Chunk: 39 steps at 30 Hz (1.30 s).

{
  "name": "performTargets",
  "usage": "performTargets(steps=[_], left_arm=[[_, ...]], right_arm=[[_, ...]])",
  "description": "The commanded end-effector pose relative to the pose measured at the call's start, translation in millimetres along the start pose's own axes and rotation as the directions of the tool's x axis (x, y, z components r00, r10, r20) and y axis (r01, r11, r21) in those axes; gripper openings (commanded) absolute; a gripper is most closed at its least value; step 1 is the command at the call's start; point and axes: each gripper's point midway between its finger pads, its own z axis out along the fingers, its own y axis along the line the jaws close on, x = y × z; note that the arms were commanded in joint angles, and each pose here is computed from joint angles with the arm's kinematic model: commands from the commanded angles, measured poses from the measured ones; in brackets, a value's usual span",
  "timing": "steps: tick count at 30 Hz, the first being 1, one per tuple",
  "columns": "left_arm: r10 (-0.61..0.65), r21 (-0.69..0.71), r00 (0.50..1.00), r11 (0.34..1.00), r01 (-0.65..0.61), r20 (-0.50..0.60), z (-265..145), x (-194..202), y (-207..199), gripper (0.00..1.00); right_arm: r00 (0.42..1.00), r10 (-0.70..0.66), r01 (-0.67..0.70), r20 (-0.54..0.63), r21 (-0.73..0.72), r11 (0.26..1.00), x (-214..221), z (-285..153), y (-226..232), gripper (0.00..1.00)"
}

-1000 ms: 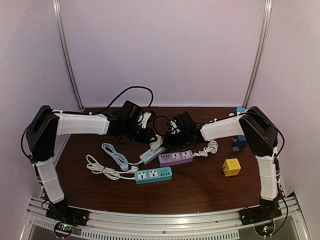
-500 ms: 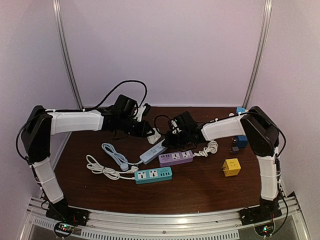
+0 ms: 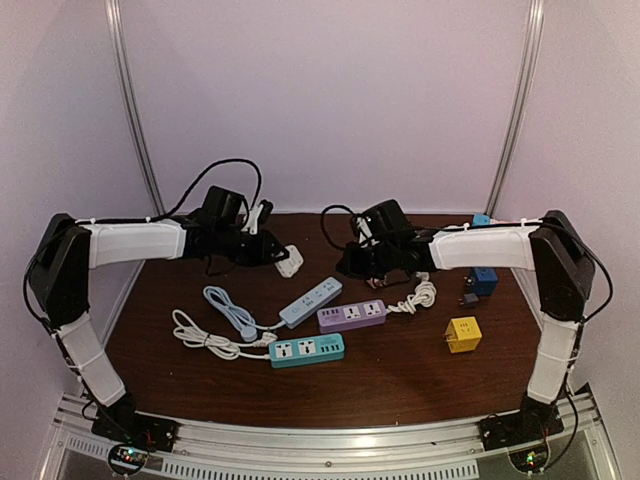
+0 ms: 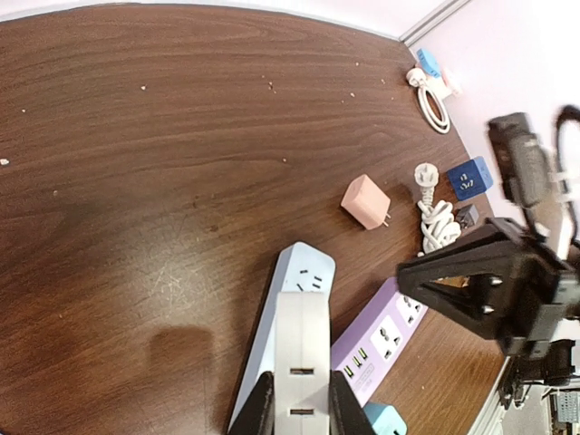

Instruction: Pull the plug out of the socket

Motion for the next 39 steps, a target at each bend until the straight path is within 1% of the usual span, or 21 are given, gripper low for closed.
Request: performTargets(steps=[1, 7, 11, 15, 24, 36, 39], left_arm=[[-0.035, 0.076, 0.999, 0.997, 0.033, 0.021, 13.6, -15.4, 1.0, 0.02], [-0.079, 0.075, 0.997, 0.994, 0.079, -0.002, 31.6, -16.4, 18.4, 0.02], [-0.089, 0.073, 0.996, 0.993, 0.091, -0.028, 43.4, -13.9, 27.4, 0.03], [-0.117, 0.068, 0.992, 0.990, 0.121, -0.055, 52.2, -8.1, 43.3, 0.04], [-0.137, 0.032, 0.986, 0.990, 0.140, -0.095, 57.3, -1.8, 74.2, 0.04], [-0.112, -0.103, 0.985, 0.990, 0.099, -0.132, 51.9, 9.9, 117.8, 0.05], [-0.112, -0.133, 0.984, 0.987, 0.094, -0.136, 51.4, 12.7, 126.1, 0.05]], right_arm=[[0.988, -0.062, 0.063, 0.144, 0.001, 0.998, -32.5, -45.7, 16.3, 0.09], [0.952, -0.121, 0.112, 0.280, 0.047, 0.993, -53.9, -101.4, 20.0, 0.14], [0.912, -0.157, 0.135, 0.380, 0.082, 0.987, -65.3, -141.1, 20.0, 0.20], [0.888, -0.179, 0.138, 0.425, 0.125, 0.982, -71.4, -165.6, 15.9, 0.24], [0.878, -0.193, 0.138, 0.437, 0.154, 0.978, -71.2, -177.7, 11.1, 0.26], [0.882, -0.210, 0.146, 0.421, 0.178, 0.973, -75.0, -172.7, 8.0, 0.28], [0.885, -0.211, 0.144, 0.415, 0.186, 0.972, -75.6, -170.1, 5.8, 0.32]])
